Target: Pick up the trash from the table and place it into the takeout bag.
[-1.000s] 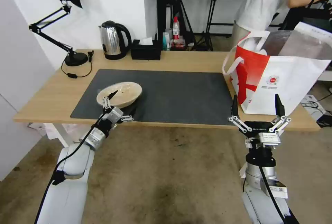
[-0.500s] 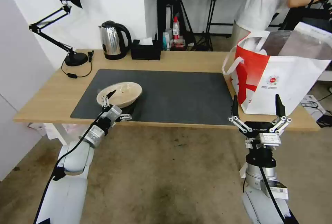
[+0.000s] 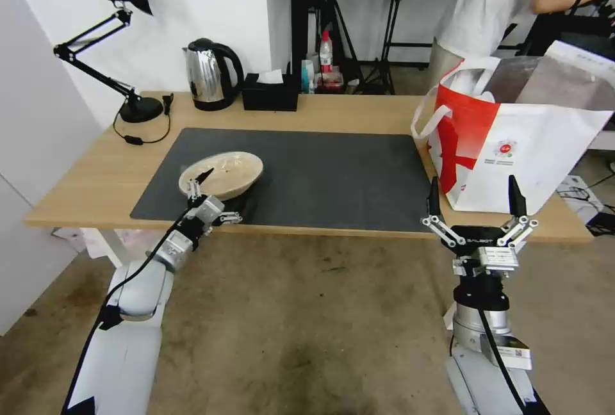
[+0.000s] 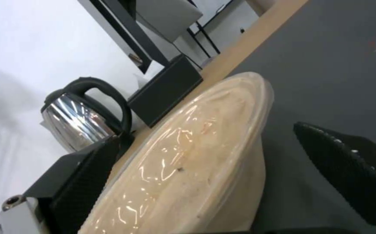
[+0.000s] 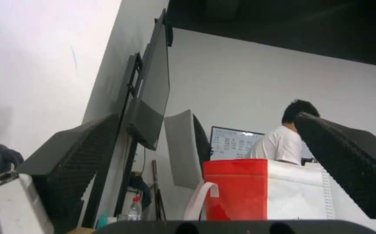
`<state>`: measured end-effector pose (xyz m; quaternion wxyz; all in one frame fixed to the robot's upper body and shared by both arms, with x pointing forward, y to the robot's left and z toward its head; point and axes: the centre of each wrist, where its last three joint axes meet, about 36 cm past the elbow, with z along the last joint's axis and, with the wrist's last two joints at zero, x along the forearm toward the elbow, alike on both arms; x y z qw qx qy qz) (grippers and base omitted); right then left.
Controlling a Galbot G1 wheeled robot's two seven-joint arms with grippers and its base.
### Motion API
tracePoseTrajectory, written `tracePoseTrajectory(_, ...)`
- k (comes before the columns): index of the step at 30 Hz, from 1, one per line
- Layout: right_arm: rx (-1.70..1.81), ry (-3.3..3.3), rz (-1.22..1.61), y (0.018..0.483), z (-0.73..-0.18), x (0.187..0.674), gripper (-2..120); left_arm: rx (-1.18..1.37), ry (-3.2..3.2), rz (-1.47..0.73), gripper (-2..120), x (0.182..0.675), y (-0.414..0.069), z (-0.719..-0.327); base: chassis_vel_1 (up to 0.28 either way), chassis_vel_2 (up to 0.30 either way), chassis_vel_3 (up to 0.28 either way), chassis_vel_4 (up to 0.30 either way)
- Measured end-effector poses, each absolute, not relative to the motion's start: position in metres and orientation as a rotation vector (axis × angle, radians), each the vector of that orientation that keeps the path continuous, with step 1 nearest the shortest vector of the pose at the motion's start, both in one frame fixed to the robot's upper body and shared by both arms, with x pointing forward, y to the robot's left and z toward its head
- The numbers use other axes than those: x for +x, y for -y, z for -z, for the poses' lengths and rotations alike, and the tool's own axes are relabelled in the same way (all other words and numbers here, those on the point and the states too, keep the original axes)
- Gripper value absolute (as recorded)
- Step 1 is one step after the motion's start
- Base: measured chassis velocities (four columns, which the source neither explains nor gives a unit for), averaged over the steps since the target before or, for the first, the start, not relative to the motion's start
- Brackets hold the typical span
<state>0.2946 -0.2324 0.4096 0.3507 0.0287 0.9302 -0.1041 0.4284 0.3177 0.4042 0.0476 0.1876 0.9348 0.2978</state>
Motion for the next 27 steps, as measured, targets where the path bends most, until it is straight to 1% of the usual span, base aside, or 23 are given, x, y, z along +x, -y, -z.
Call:
tracePoseTrajectory(21, 0.073, -2.411, 0.273, 0.232, -0.410, 0.292, 100, 0.561, -2.877, -0.895, 100, 0.430, -0.322, -0.397, 0.000, 0.000, 0.000, 0.000)
tracePoseTrajectory(22, 0.073, -2.412, 0.273, 0.232, -0.410, 0.292, 100, 0.559, -2.880, -0.894, 99, 0.430, -0.322, -0.397, 0.000, 0.000, 0.000, 0.000)
tracePoseTrajectory(24, 0.073, -2.409, 0.272, 0.232, -0.411, 0.292, 100, 0.555, -2.884, -0.894, 93, 0.431, -0.323, -0.396, 0.000, 0.000, 0.000, 0.000)
tracePoseTrajectory(25, 0.073, -2.409, 0.272, 0.232, -0.411, 0.292, 100, 0.555, -2.884, -0.894, 93, 0.431, -0.323, -0.396, 0.000, 0.000, 0.000, 0.000)
tracePoseTrajectory(27, 0.073, -2.406, 0.271, 0.232, -0.412, 0.292, 100, 0.552, -2.894, -0.893, 82, 0.432, -0.325, -0.393, 0.000, 0.000, 0.000, 0.000)
